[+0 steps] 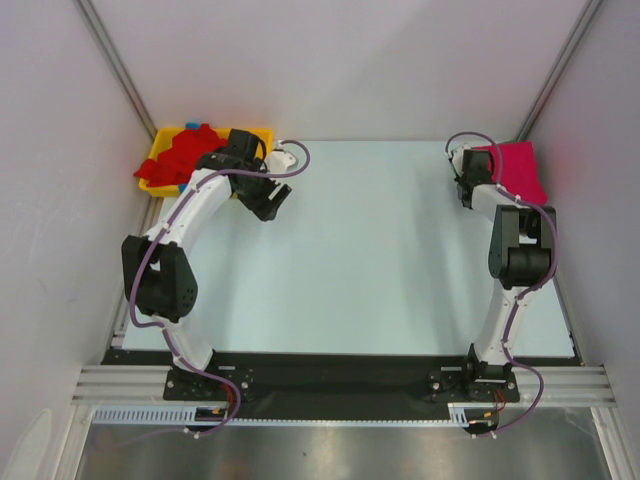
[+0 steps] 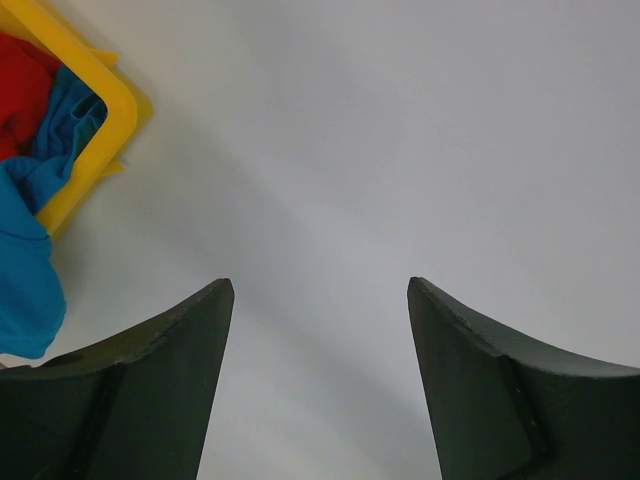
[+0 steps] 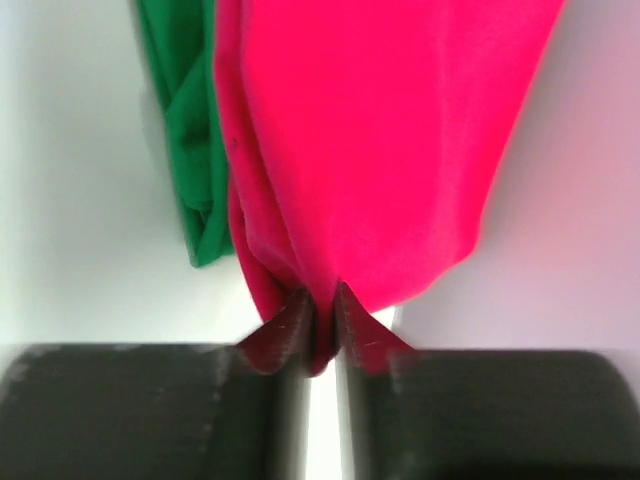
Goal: Fold and stack the t-shirts
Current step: Neatly place the folded tshirt to the corner
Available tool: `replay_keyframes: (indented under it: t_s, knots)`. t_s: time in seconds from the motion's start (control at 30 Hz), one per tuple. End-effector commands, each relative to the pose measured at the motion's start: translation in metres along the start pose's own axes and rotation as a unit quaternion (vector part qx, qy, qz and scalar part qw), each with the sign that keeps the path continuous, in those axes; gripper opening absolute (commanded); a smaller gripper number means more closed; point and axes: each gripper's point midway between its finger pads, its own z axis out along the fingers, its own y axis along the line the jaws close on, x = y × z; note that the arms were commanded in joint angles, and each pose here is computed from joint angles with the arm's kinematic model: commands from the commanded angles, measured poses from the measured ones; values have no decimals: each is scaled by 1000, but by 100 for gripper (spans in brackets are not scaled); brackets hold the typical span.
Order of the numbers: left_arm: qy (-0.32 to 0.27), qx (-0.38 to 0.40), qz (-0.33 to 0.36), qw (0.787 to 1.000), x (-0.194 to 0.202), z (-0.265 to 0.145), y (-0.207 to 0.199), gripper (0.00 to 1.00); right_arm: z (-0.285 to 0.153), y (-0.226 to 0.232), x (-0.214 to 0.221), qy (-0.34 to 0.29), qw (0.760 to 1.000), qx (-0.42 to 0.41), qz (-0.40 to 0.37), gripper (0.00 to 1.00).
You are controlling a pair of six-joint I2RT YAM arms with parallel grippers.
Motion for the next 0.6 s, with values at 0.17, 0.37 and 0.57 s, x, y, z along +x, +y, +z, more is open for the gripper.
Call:
replay_keyframes:
  t_s: [0.17, 0.37, 0.57]
  knots:
    - [-36, -12, 16, 999, -17, -23, 7, 77, -30, 21, -48, -58, 988, -124, 75, 75]
    - [-35, -6, 14, 999, -16, -19, 6, 77, -4, -10, -58, -62, 972, -96, 207, 66]
    - [-36, -6, 12, 999, -17, -19, 6, 77, 24, 2, -70, -43, 985, -56, 159, 63]
